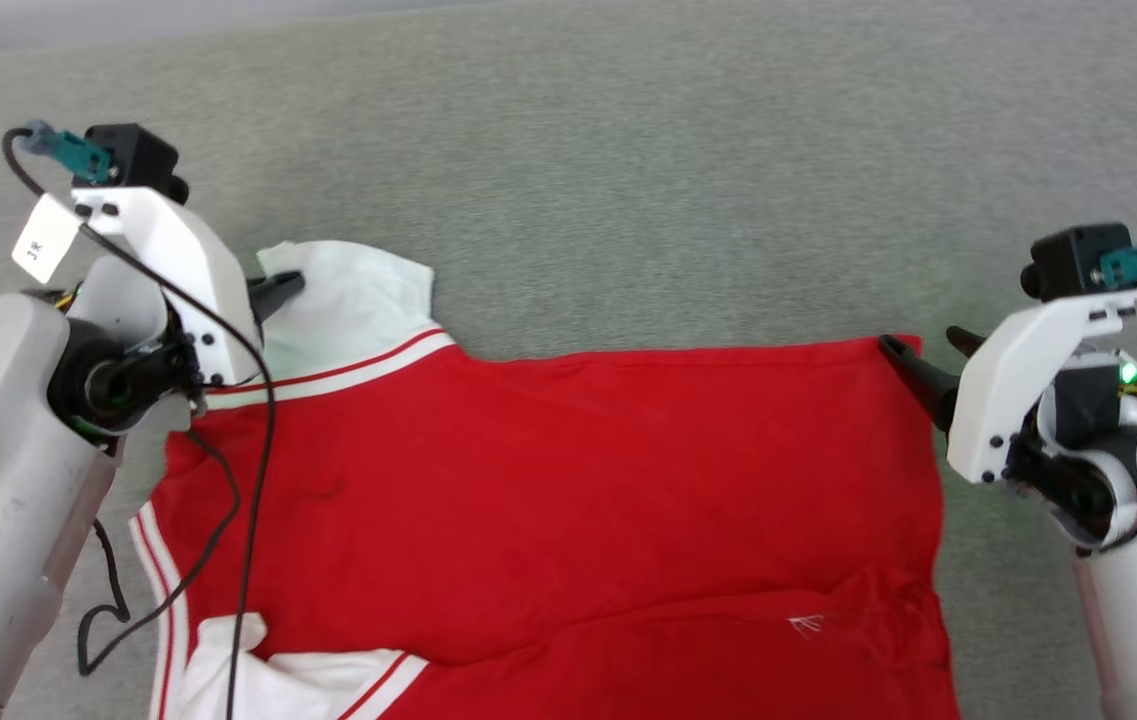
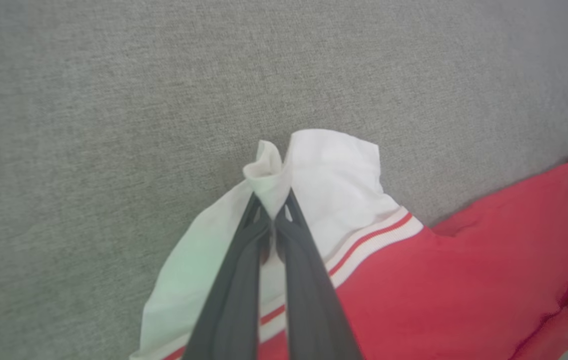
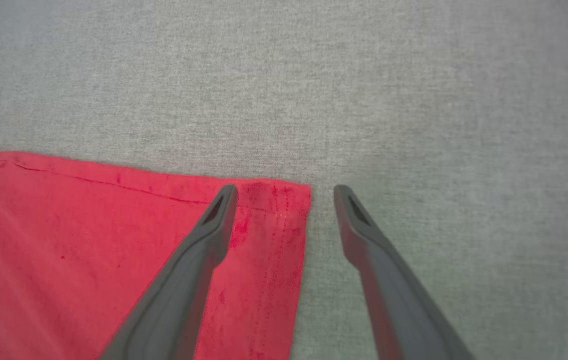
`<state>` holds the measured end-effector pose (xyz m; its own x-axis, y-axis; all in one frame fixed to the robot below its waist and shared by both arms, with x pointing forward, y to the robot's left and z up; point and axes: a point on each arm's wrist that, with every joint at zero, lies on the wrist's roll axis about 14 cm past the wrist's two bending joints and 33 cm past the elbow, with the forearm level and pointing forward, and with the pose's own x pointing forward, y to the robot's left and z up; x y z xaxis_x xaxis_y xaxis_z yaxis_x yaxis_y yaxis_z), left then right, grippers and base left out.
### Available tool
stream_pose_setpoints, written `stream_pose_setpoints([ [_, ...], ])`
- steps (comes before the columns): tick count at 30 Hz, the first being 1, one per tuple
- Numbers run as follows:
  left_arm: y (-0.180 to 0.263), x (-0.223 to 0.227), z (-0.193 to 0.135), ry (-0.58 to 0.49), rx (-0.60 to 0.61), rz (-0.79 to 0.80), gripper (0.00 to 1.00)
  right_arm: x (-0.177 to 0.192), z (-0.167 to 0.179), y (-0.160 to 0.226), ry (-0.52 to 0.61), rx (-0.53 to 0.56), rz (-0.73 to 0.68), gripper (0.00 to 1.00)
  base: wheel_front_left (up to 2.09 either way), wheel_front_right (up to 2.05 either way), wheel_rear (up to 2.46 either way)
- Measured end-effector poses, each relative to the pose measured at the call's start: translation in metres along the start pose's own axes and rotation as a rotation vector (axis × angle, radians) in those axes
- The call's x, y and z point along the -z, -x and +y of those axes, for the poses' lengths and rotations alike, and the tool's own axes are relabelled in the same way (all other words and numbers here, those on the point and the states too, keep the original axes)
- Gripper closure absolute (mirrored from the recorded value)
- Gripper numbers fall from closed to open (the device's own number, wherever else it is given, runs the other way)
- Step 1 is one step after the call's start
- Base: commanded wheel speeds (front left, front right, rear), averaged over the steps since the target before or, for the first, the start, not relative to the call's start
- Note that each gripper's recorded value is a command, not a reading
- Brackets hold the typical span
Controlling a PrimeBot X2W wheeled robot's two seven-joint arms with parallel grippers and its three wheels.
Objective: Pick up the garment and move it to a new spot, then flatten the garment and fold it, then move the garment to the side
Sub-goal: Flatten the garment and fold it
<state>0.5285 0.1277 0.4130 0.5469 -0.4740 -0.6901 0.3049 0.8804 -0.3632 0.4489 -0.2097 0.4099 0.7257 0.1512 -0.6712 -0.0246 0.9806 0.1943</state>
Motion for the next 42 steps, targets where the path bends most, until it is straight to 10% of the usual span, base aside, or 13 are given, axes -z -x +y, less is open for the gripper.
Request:
stream_pose_setpoints([
  [9,0.018,-0.013,-0.002,-0.054,0.006,-0.074,1.00,0.034,0.012,-0.030,0.074,-0.015,0.339,0.00,0.00,0.00,0.00],
  [10,0.018,-0.013,-0.002,-0.054,0.007,-0.080,1.00,0.039,0.012,-0.031,0.074,-0.015,0.373,0.51,0.00,0.00,0.00],
  [11,0.018,-0.012,-0.001,-0.053,0.007,-0.082,1.00,0.042,0.012,-0.033,0.072,-0.015,0.395,0.51,0.00,0.00,0.00],
  [13,0.019,-0.011,-0.001,-0.052,0.007,-0.087,1.00,0.047,0.012,-0.034,0.064,-0.015,0.426,1.00,0.00,0.00,0.00],
  [27,0.070,-0.026,0.004,-0.026,-0.033,-0.311,1.00,-0.045,0.017,0.001,0.118,-0.011,-0.028,1.00,0.00,0.00,0.00],
  [42,0.117,0.142,-0.009,0.291,-0.094,-0.245,1.00,0.062,0.014,0.057,-0.024,0.020,-0.077,1.00,0.00,0.00,0.00],
])
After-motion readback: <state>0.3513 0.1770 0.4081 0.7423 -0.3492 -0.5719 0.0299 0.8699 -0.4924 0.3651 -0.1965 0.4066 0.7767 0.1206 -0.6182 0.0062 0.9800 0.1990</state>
